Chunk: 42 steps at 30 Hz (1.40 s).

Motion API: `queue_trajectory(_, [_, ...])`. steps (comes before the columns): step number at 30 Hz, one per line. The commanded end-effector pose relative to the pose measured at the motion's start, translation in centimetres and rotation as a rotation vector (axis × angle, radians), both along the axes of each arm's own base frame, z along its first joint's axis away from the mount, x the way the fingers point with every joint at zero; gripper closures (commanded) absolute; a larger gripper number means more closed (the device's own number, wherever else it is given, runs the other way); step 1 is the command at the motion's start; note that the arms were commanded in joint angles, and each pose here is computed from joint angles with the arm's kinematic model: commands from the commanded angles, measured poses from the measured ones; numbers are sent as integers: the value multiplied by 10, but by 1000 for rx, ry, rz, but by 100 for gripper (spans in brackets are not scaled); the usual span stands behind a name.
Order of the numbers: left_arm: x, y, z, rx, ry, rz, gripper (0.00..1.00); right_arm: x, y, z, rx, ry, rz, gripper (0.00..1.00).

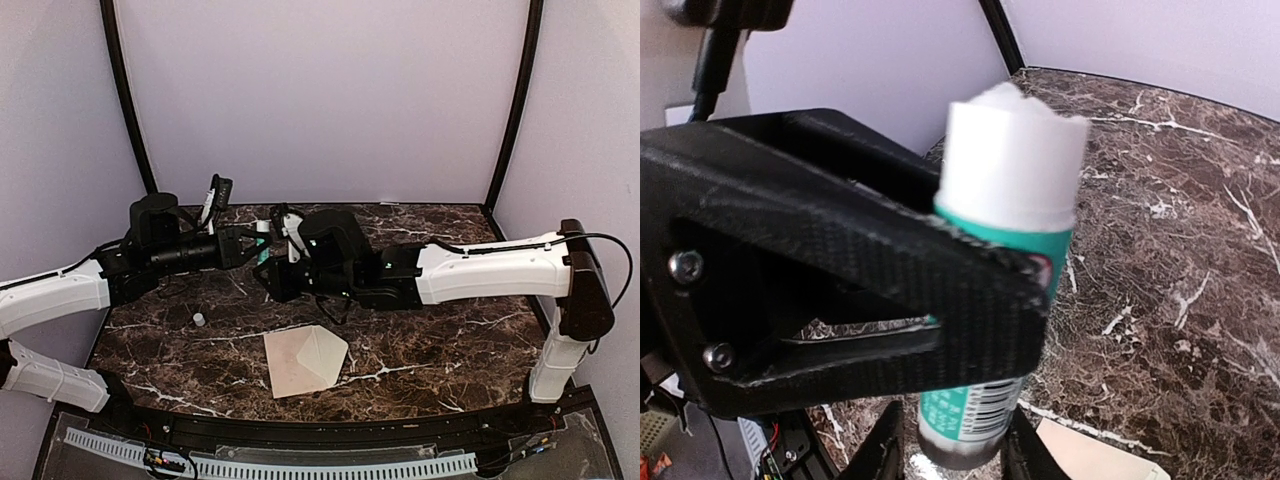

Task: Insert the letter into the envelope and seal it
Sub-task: Unscrew the solid glue.

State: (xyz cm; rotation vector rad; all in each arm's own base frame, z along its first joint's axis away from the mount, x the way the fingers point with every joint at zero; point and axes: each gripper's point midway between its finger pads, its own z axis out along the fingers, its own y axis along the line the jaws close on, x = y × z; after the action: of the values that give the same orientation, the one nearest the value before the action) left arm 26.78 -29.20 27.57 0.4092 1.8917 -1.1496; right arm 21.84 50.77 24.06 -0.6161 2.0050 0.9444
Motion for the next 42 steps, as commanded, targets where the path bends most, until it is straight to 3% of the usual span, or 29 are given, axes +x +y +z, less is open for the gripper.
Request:
queue_trajectory(1, [-1,-1,8,-22,-13,-17,100,1,7,15,34,-27,-2,74])
queue_trajectory(9, [-4,-4,9,-29,-12,-37,100,7,5,20,39,-44,-26,80])
queue_trajectory(18, [-18,-12,26,-78,-60,-133,100,4,-6,41,169,-35,23,100])
queue_trajectory(28, [-75,-30,61,-201,-162,-502,100,-54,-37,111,524,-98,416,100])
queue_trajectory(37, [-116,-32,77,-256,-220,-724,100,-95,-46,126,571,-111,656,100])
queue_trajectory(42, [-120,-33,78,-257,-227,-742,100,-95,-52,124,568,-105,639,97])
